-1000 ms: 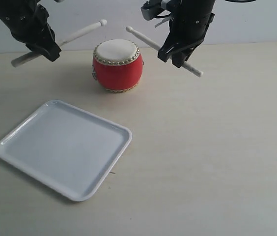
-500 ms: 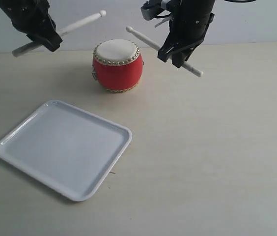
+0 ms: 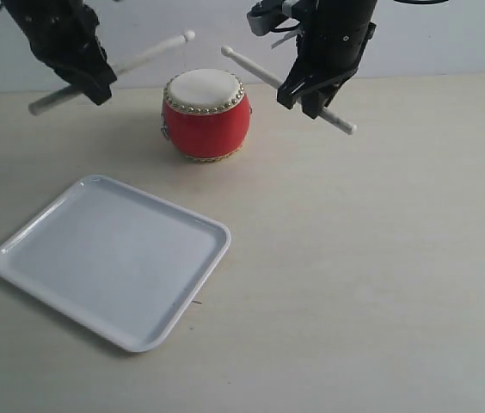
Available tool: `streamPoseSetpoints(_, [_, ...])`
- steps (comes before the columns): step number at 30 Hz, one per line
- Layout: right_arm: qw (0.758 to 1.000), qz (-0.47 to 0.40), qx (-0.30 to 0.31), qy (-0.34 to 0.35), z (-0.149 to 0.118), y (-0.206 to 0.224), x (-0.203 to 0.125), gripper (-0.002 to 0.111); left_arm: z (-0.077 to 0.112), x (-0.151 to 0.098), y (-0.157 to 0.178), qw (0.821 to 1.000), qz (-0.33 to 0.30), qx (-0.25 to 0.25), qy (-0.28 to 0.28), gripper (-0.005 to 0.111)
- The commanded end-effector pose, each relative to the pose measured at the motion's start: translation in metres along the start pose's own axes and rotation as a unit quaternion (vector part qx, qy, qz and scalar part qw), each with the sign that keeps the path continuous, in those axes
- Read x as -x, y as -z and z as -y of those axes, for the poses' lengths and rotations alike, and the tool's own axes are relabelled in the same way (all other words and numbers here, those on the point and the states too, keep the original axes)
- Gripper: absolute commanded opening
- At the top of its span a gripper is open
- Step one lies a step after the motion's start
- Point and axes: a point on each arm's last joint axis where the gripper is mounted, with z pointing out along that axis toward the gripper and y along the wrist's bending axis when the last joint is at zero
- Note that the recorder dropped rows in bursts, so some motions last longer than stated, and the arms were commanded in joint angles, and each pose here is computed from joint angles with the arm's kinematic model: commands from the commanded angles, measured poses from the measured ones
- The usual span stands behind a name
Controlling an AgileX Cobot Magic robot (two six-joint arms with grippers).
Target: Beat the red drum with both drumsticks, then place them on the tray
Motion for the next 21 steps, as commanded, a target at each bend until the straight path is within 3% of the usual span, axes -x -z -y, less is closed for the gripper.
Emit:
streamPoseSetpoints(1, [1.0, 0.011, 0.011, -0.004, -0.002, 0.001, 0.003, 0.0, 0.005, 0.0, 0.03, 1.0, 0.024, 0.015, 0.014, 0.0])
streamPoseSetpoints(5, [0.999, 0.025, 0.044, -0.017, -0.008, 0.0, 0.006, 0.0, 0.006, -0.003, 0.02, 1.0, 0.009, 0.006, 0.029, 0.0])
streamPoseSetpoints(11, [0.996, 0.068, -0.025, -0.045, 0.003, 0.054, 0.007, 0.0, 0.003, -0.005, 0.025, 0.999, 0.005, 0.029, 0.03, 0.0])
streamPoseSetpoints(15, [0.992, 0.112, -0.035, -0.053, 0.002, 0.091, 0.005, 0.0, 0.0, -0.004, 0.029, 0.998, 0.018, 0.04, 0.037, 0.0])
streamPoseSetpoints(21, [0.994, 0.092, -0.012, -0.054, 0.001, 0.066, 0.01, 0.0, -0.005, -0.007, 0.031, 0.998, 0.02, 0.044, 0.046, 0.0])
